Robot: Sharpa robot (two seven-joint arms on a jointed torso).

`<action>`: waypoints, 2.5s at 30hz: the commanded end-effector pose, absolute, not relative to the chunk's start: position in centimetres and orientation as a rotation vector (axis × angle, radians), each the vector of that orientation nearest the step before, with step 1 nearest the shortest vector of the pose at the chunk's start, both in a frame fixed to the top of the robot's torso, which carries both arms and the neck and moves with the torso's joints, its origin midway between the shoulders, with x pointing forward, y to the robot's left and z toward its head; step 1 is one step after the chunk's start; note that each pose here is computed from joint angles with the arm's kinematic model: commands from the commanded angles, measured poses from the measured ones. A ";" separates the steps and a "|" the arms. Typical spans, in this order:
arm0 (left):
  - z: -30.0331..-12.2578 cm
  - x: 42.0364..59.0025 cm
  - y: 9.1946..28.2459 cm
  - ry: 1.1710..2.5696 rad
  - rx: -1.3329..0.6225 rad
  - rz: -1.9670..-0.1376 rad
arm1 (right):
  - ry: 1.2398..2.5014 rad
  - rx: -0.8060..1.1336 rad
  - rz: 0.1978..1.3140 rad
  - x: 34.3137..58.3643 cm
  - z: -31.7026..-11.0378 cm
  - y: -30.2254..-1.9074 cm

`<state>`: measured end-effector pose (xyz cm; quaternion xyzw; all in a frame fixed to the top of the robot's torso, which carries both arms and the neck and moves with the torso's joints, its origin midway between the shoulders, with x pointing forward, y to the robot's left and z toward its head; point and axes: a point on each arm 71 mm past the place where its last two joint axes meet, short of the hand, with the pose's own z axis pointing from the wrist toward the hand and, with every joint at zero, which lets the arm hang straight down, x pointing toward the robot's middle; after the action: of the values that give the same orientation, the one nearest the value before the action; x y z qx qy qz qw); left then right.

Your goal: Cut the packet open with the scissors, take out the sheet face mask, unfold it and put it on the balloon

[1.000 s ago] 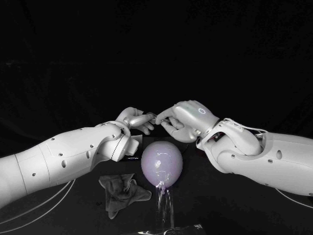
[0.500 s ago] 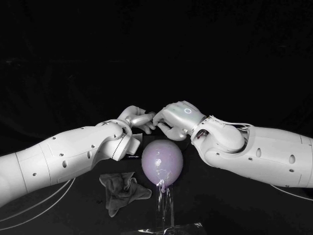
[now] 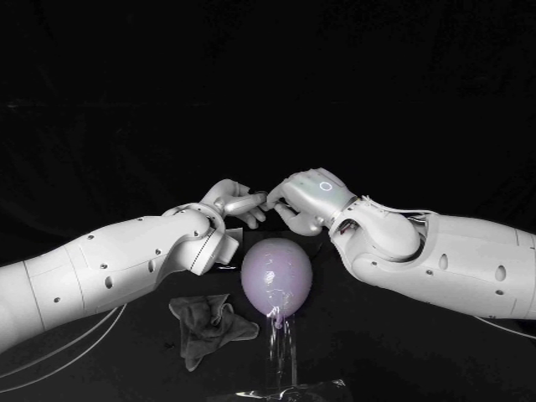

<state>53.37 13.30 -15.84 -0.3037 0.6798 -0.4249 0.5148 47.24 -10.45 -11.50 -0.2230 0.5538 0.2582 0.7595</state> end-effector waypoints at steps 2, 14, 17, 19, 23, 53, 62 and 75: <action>-15.6 53.4 13.1 1.634 -0.699 -1.027 | 1.172 -0.471 0.566 47.1 -11.1 -10.6; -15.6 53.3 13.0 1.640 -0.695 -1.031 | 1.179 -0.468 0.566 47.4 -11.2 -10.4; -15.6 53.3 12.9 1.641 -0.695 -1.031 | 1.182 -0.469 0.564 47.5 -11.2 -10.3; -15.6 53.2 12.9 1.641 -0.695 -1.032 | 1.199 -0.472 0.549 47.7 -11.4 -10.3; -15.6 53.2 12.9 1.642 -0.693 -1.034 | 1.234 -0.475 0.509 48.3 -11.7 -10.4; -14.9 52.5 12.2 1.588 -0.656 -1.100 | 1.290 -0.490 0.383 49.5 -12.3 -10.3; -14.8 52.4 12.3 1.564 -0.663 -1.095 | 1.255 -0.435 0.359 49.4 -11.9 -10.6; -14.9 52.4 12.2 1.572 -0.711 -1.113 | 1.232 -0.382 0.359 49.3 -11.6 -10.9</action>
<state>52.37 12.29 -15.13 -0.2895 0.6630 -0.4554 0.5189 49.16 -10.50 -11.87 -0.1915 0.5797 0.1765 0.7721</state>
